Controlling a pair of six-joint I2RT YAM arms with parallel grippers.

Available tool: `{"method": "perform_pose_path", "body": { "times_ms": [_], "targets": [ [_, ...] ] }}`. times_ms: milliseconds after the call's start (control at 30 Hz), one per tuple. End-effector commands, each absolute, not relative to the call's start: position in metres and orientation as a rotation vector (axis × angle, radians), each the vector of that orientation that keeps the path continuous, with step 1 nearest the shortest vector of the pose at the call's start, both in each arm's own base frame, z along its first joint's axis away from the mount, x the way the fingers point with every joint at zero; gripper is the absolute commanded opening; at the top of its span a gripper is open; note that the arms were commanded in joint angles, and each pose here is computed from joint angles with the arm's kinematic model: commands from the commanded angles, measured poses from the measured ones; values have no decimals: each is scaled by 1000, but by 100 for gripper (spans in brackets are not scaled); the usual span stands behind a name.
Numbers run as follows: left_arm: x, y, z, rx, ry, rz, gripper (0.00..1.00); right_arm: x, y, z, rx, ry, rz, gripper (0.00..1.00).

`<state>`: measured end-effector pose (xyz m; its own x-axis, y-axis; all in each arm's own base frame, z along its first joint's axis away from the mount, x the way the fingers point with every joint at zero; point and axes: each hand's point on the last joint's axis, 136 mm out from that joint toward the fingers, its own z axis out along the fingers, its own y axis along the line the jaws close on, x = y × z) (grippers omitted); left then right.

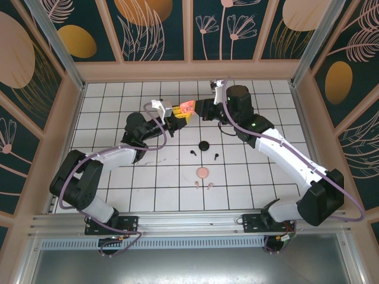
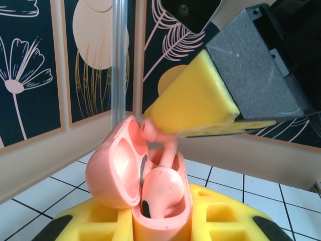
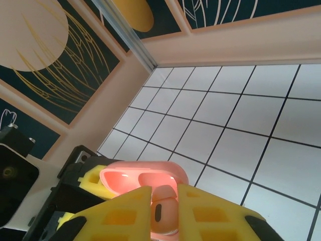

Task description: Insert the wireless bluetooth earbuds into the charging case

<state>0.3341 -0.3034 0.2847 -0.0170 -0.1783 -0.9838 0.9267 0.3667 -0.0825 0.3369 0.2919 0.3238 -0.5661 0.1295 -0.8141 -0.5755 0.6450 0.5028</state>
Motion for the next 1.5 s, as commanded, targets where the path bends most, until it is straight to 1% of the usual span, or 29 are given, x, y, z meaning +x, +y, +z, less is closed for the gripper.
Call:
{"method": "perform_pose_path", "body": {
  "times_ms": [0,200,633,933,1467],
  "targets": [
    [335,-308,293,788,1246,-1041,0,337,287,355,-365,1885,952,16],
    [337,-308,289,789,1258,-1032,0,337,282,365,-379,1874,906,16],
    [347,-311,268,881,1357,-915,0,336,270,368,-515,1866,658,14],
    [349,-310,264,975,1387,-814,0,331,271,353,-587,1879,552,13],
    [339,-311,281,1025,1336,-810,0,331,275,319,-642,1923,429,13]
  ]
}}
